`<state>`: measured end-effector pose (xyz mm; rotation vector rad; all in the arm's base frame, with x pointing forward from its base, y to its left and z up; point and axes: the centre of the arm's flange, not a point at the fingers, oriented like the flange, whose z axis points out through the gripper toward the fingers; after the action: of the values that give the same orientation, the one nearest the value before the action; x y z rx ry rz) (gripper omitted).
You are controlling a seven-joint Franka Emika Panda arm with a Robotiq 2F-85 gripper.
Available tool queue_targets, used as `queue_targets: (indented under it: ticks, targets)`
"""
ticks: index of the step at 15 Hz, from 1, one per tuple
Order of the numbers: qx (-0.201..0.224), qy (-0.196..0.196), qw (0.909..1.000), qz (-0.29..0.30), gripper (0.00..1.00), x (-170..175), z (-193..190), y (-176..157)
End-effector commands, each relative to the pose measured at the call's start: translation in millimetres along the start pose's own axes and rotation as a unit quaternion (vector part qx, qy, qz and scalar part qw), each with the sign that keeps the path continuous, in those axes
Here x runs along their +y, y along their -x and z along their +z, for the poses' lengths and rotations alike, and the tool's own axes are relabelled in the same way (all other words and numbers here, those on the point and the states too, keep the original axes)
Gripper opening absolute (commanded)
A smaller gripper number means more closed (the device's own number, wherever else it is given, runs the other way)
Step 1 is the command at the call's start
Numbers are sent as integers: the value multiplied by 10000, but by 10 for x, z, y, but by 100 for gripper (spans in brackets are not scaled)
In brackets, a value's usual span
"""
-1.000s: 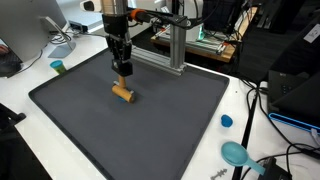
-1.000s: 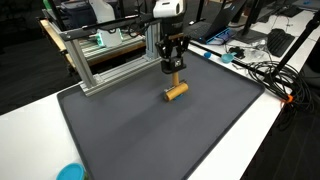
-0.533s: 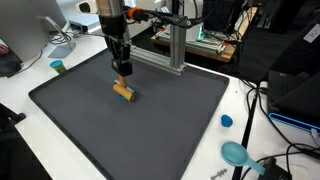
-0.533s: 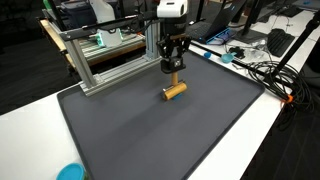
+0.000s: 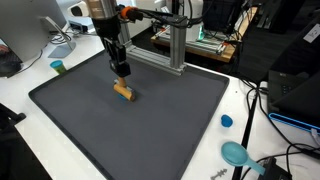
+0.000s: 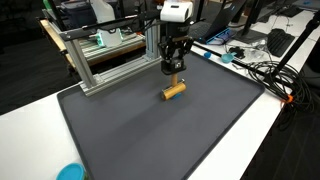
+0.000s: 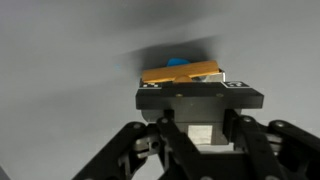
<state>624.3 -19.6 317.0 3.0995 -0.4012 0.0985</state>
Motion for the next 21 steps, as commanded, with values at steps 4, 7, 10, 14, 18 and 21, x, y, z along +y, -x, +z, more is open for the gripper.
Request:
queue_targets:
  ticks: [4, 7, 10, 14, 18, 21]
  targets:
    - [-937, 148, 9954, 128, 22, 158, 417, -53]
    - [-1021, 178, 9945, 141, 22, 161, 431, -77]
    - [-1090, 185, 9938, 134, 22, 157, 448, -84]
    - [-944, 135, 9954, 117, 22, 143, 363, -65]
    - [-488, -69, 9987, -102, 22, 138, -96, 127]
    - [229, -125, 9984, -505, 22, 175, -609, 392]
